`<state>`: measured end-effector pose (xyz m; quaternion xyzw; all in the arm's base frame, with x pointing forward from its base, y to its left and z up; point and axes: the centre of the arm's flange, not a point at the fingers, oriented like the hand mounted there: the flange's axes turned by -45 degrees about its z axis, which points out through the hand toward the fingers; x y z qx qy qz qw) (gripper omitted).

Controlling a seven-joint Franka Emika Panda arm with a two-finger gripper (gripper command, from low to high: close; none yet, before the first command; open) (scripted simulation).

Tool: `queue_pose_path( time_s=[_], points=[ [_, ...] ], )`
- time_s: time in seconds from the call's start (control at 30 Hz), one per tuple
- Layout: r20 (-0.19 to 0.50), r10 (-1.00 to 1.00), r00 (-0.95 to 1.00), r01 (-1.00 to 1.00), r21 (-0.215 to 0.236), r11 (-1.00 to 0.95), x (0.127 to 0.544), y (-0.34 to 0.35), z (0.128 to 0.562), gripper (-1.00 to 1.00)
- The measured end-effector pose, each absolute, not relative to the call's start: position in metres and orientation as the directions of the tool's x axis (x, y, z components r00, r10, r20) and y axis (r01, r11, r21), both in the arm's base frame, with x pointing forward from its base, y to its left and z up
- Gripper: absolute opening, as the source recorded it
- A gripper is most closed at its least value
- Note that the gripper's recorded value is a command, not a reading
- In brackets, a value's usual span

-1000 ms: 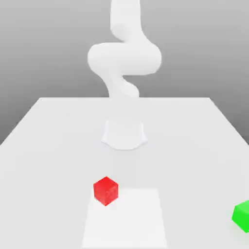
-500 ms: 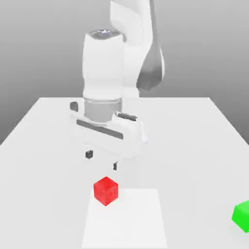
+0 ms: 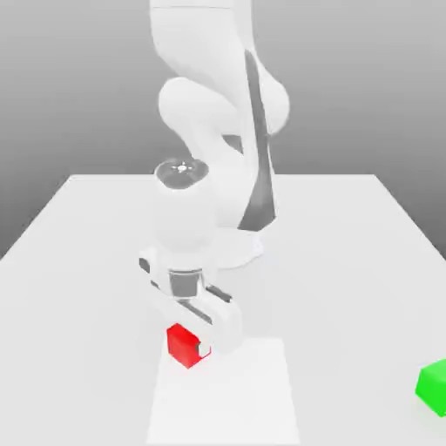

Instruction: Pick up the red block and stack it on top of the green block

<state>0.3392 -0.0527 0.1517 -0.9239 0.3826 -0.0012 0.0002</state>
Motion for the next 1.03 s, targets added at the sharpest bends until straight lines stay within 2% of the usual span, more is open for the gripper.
queue_pose_path(
  time_s=[0.23, 0.4, 0.57, 0.77, 0.9, 0.93, 1.03],
  points=[
    [0.001, -0.688, 0.726, -0.688, 0.0, -0.726, 0.342, -0.046, 0.205, -1.0],
    [-0.009, -0.396, 0.918, -0.396, 0.007, -0.918, 0.392, 0.046, 0.217, -1.0],
    [-0.014, -0.058, 0.998, -0.057, 0.007, -0.998, 0.423, 0.153, 0.227, -1.0],
    [-0.004, 0.337, 0.941, 0.337, 0.0, -0.941, 0.421, 0.295, 0.243, -1.0],
    [0.001, 0.399, 0.917, 0.399, -0.001, -0.917, 0.418, 0.32, 0.203, -1.0],
    [0.001, 0.401, 0.916, 0.401, -0.001, -0.916, 0.417, 0.321, 0.19, 1.0],
    [0.001, 0.401, 0.916, 0.401, -0.001, -0.916, 0.417, 0.321, 0.19, 1.0]
  ],
)
